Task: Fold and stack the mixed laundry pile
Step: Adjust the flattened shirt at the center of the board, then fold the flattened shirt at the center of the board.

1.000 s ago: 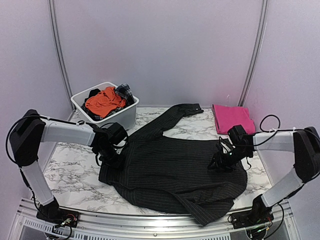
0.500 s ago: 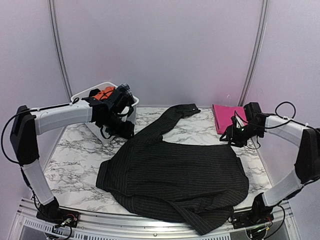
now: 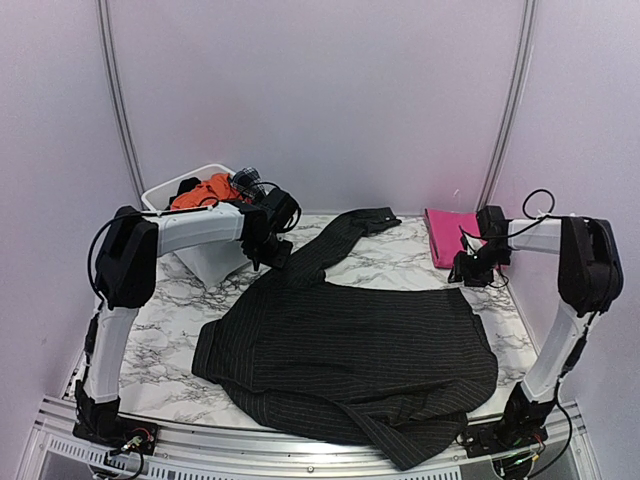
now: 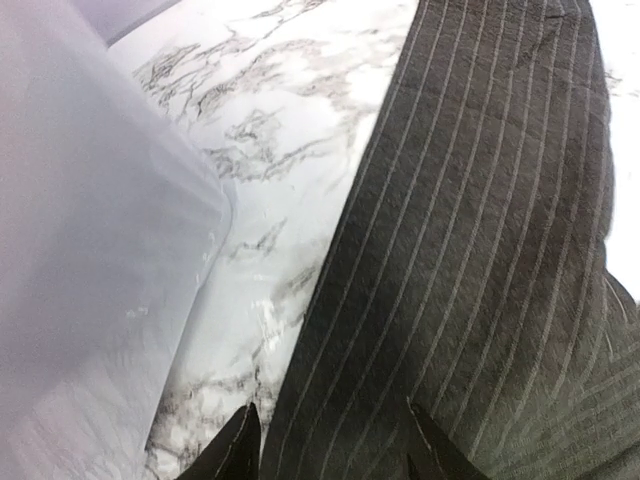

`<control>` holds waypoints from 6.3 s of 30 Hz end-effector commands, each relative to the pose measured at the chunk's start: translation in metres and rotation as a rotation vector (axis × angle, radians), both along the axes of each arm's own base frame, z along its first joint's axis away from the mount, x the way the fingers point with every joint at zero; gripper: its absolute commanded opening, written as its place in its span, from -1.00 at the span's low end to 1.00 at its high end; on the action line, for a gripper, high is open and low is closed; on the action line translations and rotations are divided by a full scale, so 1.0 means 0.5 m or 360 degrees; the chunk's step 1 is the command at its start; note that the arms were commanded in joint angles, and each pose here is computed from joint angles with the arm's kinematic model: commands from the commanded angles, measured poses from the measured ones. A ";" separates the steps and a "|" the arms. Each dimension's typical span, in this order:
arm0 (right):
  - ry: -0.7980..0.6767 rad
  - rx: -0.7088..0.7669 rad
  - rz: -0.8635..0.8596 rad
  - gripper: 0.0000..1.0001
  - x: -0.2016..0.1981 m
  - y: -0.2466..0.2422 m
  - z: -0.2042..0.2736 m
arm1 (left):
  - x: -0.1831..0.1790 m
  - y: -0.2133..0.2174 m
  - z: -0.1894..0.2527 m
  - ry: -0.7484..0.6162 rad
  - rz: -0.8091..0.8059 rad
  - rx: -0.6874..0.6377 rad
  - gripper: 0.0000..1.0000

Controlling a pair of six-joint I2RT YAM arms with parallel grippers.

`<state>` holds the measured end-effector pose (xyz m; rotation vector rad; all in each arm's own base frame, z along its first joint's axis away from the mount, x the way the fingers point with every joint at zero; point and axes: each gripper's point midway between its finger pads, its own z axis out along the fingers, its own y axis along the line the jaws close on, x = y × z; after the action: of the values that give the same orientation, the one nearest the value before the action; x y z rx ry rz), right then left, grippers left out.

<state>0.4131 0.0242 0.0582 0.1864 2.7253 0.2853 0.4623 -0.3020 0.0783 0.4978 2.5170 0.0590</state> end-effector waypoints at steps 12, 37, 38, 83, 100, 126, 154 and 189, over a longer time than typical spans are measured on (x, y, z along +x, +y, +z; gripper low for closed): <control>0.0041 -0.0092 0.0080 -0.01 0.017 -0.016 -0.056 | 0.083 -0.015 -0.092 -0.0057 0.0041 0.0191 0.05; 0.0173 0.0020 0.0117 -0.19 -0.033 0.009 -0.079 | 0.037 0.003 -0.165 0.0226 0.0018 0.0093 -0.77; 0.0168 0.0030 0.0118 -0.27 -0.033 0.010 -0.080 | 0.039 0.003 -0.157 0.0213 0.0016 0.0093 -0.84; -0.0016 0.0040 -0.0129 -1.00 -0.151 -0.006 0.082 | -0.198 0.047 0.137 -0.0127 -0.0112 -0.0165 -1.00; 0.0043 0.0062 -0.0287 -0.24 -0.176 -0.041 0.071 | -0.364 0.071 0.123 -0.0082 -0.0180 -0.0186 -0.18; 0.0269 0.0274 0.0061 -0.24 -0.199 0.095 -0.088 | -0.324 0.248 -0.140 0.0462 0.0418 0.0023 -0.48; 0.0220 0.0374 -0.0089 -0.22 -0.160 0.050 -0.048 | -0.316 0.127 -0.020 0.0361 0.0101 -0.0323 0.15; 0.0087 0.0405 -0.0054 -1.00 -0.119 0.053 0.035 | -0.315 0.110 -0.023 0.0453 0.0106 -0.0410 -1.00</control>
<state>0.3442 0.0544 0.0499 0.3335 2.7849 0.6387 0.2958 -0.2439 0.0366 0.3379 2.8267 -0.2871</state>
